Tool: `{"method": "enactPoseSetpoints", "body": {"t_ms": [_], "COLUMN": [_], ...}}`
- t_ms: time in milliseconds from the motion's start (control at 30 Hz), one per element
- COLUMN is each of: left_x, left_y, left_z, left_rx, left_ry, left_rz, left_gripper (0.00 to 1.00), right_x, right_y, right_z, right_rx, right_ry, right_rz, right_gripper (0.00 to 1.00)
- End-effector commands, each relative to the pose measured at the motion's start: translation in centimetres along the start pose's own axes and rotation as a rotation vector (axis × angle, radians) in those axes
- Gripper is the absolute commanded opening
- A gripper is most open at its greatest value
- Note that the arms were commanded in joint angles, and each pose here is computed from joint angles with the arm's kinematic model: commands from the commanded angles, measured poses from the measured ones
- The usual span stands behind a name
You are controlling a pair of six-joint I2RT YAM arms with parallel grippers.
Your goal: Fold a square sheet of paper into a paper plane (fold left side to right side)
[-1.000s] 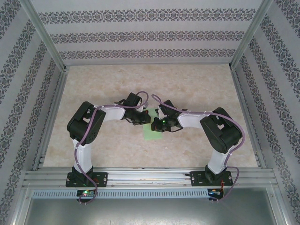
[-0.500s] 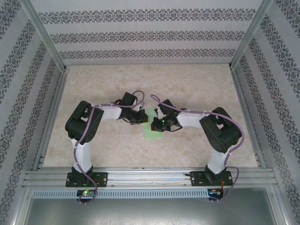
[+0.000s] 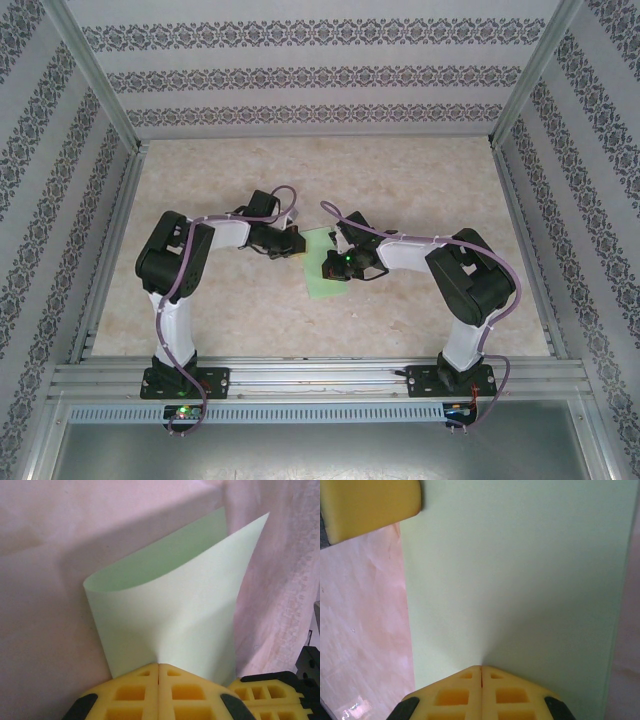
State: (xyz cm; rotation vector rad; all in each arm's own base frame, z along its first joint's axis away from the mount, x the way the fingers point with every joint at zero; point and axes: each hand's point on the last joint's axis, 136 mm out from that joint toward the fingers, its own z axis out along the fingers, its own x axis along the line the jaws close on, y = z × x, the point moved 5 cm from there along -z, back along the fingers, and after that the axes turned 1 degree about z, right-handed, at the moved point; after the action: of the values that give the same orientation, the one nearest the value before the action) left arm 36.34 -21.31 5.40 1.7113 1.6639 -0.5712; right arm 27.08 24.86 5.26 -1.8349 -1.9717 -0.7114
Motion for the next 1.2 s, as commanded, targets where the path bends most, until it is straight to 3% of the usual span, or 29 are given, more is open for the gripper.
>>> {"method": "enactPoseSetpoints", "body": {"t_ms": [0, 333, 500, 733, 967, 1167], "left_x": [3.6, 3.0, 1.5, -1.9, -3.7, -3.7], "left_y": [3.3, 6.9, 6.9, 2.0, -3.4, -5.4], "left_z": [-0.8, -1.6, -2.8, -5.0, -3.2, -1.3], "left_rx": [-0.105, -0.135, -0.169, -0.178, -0.084, -0.033], "left_ry": [0.14, 0.151, 0.12, 0.029, -0.027, -0.028], "left_rz": [0.018, 0.058, 0.083, 0.085, 0.045, 0.021], "left_gripper": [0.05, 0.06, 0.05, 0.06, 0.06, 0.06], "right_x": [-5.2, -4.9, -4.7, -4.4, -4.6, -4.7], "right_y": [-4.2, -4.0, -3.8, -3.5, -3.8, -3.8], "right_z": [1.4, 1.8, 1.7, 1.6, 1.8, 2.0], "right_rx": [0.157, 0.144, 0.12, 0.088, 0.101, 0.106], "right_ry": [-0.23, -0.202, -0.189, -0.169, -0.19, -0.208], "right_rz": [0.093, 0.108, 0.123, 0.132, 0.127, 0.123], "right_gripper": [0.0, 0.0, 0.0, 0.0, 0.0, 0.0]}}
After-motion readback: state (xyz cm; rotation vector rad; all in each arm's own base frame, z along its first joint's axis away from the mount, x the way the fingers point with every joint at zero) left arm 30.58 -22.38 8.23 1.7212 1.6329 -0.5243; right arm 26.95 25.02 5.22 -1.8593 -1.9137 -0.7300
